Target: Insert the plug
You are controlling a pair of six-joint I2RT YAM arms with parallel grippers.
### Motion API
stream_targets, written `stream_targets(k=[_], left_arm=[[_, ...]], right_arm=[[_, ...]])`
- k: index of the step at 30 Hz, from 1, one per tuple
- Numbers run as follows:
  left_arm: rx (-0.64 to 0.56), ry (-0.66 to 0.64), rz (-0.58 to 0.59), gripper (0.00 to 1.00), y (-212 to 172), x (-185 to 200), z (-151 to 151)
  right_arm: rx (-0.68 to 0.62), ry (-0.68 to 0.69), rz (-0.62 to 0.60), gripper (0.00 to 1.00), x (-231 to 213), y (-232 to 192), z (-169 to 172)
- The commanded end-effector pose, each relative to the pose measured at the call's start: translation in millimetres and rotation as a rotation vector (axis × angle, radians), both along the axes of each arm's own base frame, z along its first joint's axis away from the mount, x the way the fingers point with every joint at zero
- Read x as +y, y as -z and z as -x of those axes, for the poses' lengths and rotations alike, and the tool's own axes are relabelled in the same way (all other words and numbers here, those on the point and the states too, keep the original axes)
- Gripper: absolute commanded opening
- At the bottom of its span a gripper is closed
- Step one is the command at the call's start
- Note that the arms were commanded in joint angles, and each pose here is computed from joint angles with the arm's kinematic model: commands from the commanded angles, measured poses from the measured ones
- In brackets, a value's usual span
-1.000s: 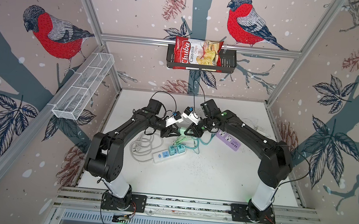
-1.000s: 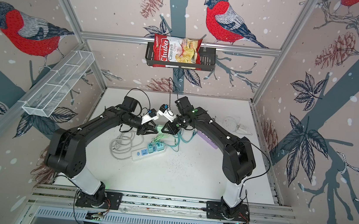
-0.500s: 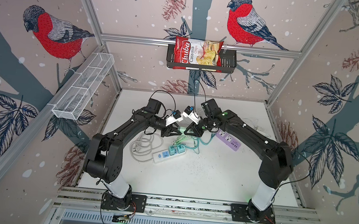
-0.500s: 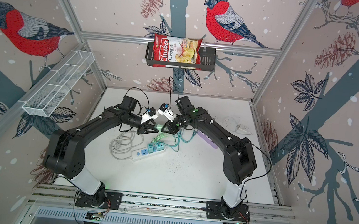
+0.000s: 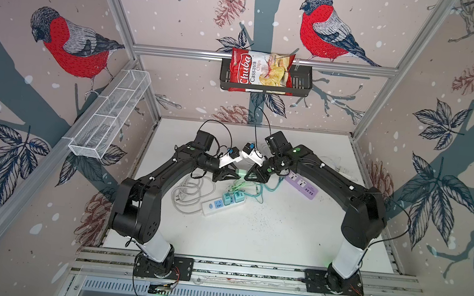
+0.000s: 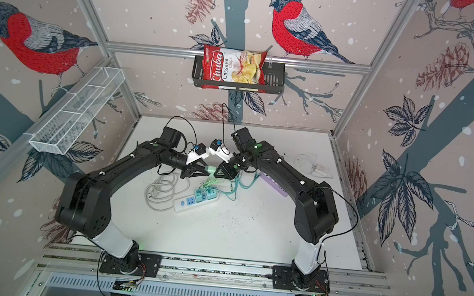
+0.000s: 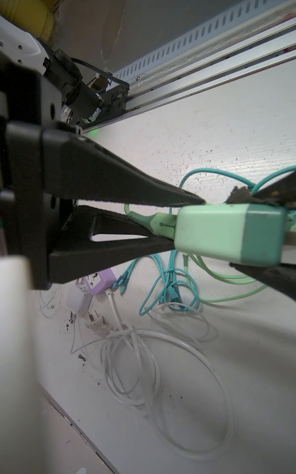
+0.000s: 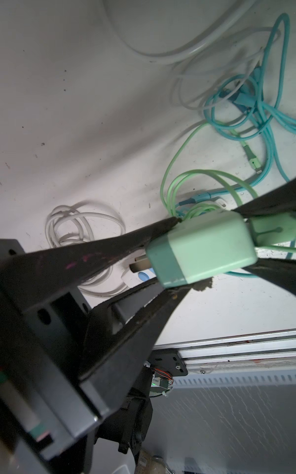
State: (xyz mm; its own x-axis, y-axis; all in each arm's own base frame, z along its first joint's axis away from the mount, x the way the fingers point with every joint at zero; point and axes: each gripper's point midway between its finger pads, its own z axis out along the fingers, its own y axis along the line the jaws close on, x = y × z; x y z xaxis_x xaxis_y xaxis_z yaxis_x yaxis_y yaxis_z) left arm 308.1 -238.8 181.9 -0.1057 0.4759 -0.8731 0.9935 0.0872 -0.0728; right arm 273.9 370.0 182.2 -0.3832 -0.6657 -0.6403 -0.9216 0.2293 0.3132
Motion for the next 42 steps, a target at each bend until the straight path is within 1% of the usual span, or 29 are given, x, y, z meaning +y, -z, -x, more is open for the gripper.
stream_targets(k=[1,4,6,7,8,11,13,18,20,21,23,27,31,33,34,36,39,40,42], left_arm=[[-0.034,0.07,0.152,0.07,-31.5,-20.0,6.2],[-0.04,0.027,0.144,0.01,-29.4,-19.0,0.0],[-0.036,0.005,0.138,0.0,-28.2,-18.6,-3.6],[-0.032,-0.006,0.135,0.0,-27.3,-18.7,-5.4],[-0.028,-0.017,0.133,0.0,-27.2,-18.4,-7.6],[-0.028,-0.038,0.128,0.0,-25.7,-17.5,-11.3],[-0.036,-0.052,0.136,0.0,-27.5,-17.4,-13.0],[-0.092,-0.108,0.192,0.0,-41.4,-12.8,-17.6],[-0.132,-0.143,0.221,0.0,-55.2,-10.6,-23.2],[-0.134,-0.157,0.227,0.0,-53.8,-9.7,-22.5],[-0.173,-0.21,0.27,0.0,-68.0,-7.5,-28.5],[-0.246,-0.33,0.38,0.0,-95.4,-4.1,-40.3],[-0.307,-0.447,0.442,0.0,-108.9,-4.8,-51.2],[-0.327,-0.498,0.465,0.0,-112.5,-2.8,-55.1],[-0.338,-0.545,0.492,0.0,-116.4,1.4,-58.7],[-0.354,-0.587,0.545,0.0,-122.1,7.2,-59.2],[-0.381,-0.673,0.603,0.0,-126.6,19.8,-59.7],[-0.393,-0.705,0.62,0.0,-128.3,24.3,-60.1],[-0.408,-0.73,0.626,0.0,-127.0,26.7,-58.1]], right_arm=[[-0.055,-0.056,-0.156,0.18,28.4,-25.9,-0.6],[-0.066,-0.043,-0.179,0.36,26.6,-32.5,-3.9],[-0.069,-0.034,-0.191,0.43,24.4,-35.4,-6.3],[-0.074,-0.025,-0.199,0.5,23.2,-38.0,-8.1],[-0.08,-0.014,-0.208,0.55,21.5,-40.7,-10.4],[-0.095,0.026,-0.234,0.61,15.6,-48.3,-17.7],[-0.095,0.062,-0.249,0.63,9.0,-51.9,-24.4],[-0.101,0.187,-0.292,0.66,-21.6,-61.9,-46.1],[-0.106,0.289,-0.319,0.67,-43.4,-69.0,-62.4],[-0.102,0.341,-0.34,0.67,-54.5,-73.1,-71.5],[-0.082,0.448,-0.371,0.67,-77.2,-83.2,-86.1],[-0.053,0.598,-0.42,0.63,-98.8,-103.1,-95.1],[0.025,0.644,-0.502,0.57,-94.1,-119.1,-83.5],[0.075,0.673,-0.514,0.53,-89.4,-120.4,-78.5],[0.103,0.68,-0.52,0.52,-84.7,-119.5,-75.2],[0.145,0.673,-0.514,0.5,-71.0,-114.5,-66.6],[0.184,0.677,-0.509,0.5,-48.6,-105.0,-57.5],[0.197,0.676,-0.519,0.5,-42.2,-104.7,-55.0],[0.214,0.657,-0.551,0.5,-32.4,-106.0,-50.8]])
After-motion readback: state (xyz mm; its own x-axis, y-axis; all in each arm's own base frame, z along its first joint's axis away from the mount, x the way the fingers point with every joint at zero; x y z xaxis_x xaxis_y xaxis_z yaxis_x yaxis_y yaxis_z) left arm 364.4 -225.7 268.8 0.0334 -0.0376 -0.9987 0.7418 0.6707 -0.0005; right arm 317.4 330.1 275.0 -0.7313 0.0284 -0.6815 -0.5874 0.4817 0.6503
